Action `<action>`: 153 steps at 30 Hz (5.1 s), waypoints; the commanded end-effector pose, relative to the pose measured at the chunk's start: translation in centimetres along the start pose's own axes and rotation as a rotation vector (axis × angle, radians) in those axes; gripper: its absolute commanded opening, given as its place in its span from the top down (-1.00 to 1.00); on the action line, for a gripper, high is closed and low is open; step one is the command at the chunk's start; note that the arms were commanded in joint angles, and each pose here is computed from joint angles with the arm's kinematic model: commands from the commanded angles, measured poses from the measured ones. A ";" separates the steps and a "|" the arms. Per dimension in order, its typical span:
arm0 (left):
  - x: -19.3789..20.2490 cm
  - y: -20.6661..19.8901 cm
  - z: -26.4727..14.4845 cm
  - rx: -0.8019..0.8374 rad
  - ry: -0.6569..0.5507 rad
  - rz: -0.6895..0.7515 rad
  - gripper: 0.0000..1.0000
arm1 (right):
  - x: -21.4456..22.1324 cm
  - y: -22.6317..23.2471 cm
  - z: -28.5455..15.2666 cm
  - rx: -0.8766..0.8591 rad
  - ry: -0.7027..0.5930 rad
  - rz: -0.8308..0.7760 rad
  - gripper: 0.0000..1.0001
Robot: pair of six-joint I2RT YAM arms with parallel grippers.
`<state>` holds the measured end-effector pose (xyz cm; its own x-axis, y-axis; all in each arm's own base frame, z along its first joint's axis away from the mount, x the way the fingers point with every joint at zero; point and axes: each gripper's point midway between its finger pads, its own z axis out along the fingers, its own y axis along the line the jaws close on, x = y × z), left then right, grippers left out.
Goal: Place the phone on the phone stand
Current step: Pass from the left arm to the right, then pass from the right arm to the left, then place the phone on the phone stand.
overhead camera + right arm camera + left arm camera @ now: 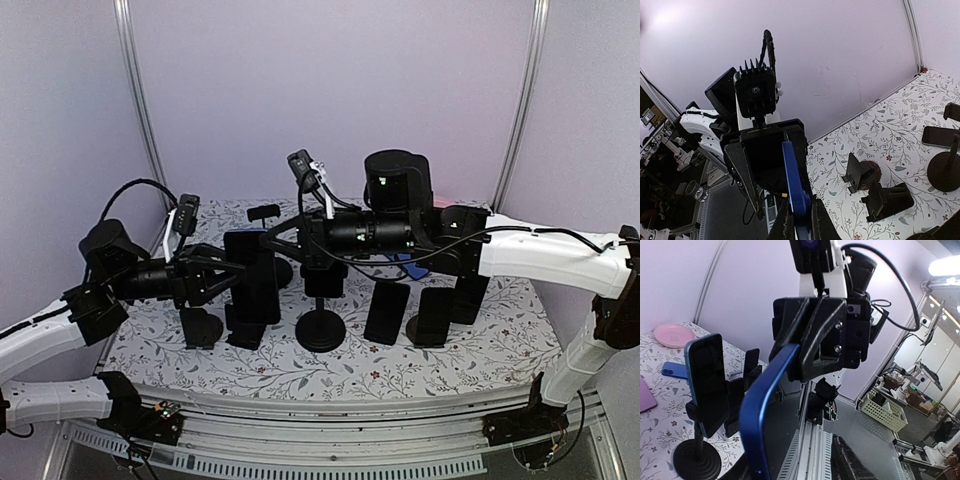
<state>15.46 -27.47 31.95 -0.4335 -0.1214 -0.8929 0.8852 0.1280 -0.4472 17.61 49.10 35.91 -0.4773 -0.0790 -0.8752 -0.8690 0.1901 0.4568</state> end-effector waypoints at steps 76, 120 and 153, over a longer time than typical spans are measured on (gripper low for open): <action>3.7 13.2 -4.0 -0.166 0.442 0.460 1.00 | -3.0 1.1 -10.0 0.144 -0.186 -0.117 -0.73; 8.4 19.2 -4.6 -0.128 0.391 0.191 1.00 | -1.4 0.9 -10.7 0.141 -0.145 -0.093 -0.73; 8.8 19.7 -4.6 -0.152 0.378 0.162 0.77 | -0.9 0.9 -10.7 0.135 -0.133 -0.088 -0.73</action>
<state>27.78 -21.66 14.78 -0.3708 0.2954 -0.8805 0.9175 0.2635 -0.2980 16.34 38.92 38.43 -0.3644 0.0268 -0.9308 -0.8741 0.3348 0.3519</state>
